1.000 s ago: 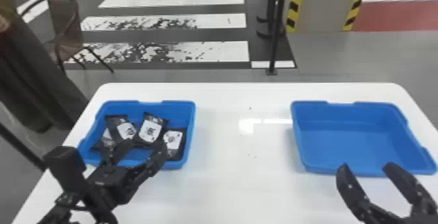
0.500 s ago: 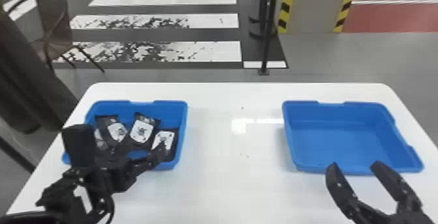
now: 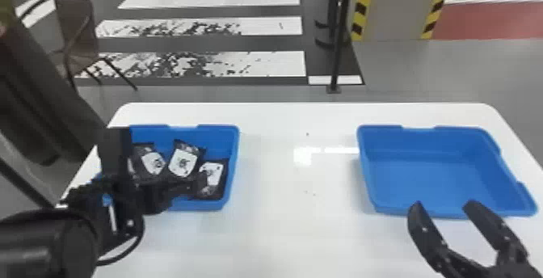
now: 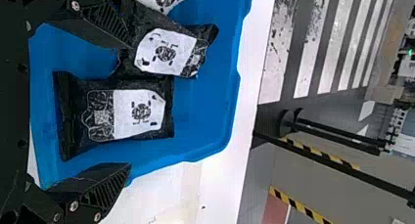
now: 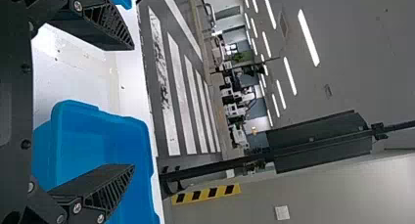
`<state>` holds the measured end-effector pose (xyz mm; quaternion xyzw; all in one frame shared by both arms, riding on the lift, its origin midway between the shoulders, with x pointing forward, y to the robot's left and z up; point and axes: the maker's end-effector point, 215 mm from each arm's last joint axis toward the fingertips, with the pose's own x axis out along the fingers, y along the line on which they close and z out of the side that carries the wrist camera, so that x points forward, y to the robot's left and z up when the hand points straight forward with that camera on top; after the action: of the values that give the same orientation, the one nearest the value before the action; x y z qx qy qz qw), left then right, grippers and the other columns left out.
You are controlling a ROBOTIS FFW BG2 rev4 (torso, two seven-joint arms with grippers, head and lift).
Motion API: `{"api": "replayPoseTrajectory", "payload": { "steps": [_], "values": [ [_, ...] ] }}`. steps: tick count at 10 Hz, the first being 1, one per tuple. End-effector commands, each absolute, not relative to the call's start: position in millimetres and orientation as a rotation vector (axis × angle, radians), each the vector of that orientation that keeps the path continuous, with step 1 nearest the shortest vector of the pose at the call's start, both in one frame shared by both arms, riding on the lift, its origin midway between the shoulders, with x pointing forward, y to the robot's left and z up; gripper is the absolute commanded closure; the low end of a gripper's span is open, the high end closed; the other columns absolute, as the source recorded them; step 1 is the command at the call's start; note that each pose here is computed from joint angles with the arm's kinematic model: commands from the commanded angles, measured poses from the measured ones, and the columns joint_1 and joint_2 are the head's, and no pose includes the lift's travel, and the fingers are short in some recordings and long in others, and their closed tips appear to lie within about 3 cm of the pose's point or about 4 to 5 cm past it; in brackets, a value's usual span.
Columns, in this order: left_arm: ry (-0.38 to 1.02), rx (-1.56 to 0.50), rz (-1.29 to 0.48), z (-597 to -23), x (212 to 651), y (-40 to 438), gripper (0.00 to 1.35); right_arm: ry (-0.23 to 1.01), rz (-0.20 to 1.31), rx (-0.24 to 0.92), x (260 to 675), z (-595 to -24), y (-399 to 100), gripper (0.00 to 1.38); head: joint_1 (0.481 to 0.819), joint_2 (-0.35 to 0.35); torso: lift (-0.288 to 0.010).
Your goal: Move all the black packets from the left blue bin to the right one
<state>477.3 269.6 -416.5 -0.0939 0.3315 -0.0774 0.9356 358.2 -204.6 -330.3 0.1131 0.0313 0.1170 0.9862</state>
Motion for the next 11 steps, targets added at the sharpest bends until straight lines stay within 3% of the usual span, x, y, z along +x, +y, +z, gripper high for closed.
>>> {"api": "replayPoseTrajectory", "payload": {
  "steps": [1, 5, 9, 11],
  "values": [
    [0.738, -0.218, -0.151, -425, 479, 273, 0.19, 0.062, 0.237, 0.235, 359, -330, -203, 0.17, 0.695, 0.087, -0.14],
    [0.885, -0.253, -0.207, -449, 478, 249, 0.22, 0.061, 0.241, 0.247, 360, -331, -201, 0.17, 0.695, 0.074, -0.14],
    [0.955, -0.255, -0.178, -470, 479, 257, 0.25, 0.069, 0.24, 0.266, 361, -337, -200, 0.17, 0.695, 0.071, -0.14],
    [0.954, -0.278, -0.18, -473, 495, 257, 0.41, 0.07, 0.243, 0.269, 361, -337, -199, 0.17, 0.695, 0.077, -0.14]
  ]
}}
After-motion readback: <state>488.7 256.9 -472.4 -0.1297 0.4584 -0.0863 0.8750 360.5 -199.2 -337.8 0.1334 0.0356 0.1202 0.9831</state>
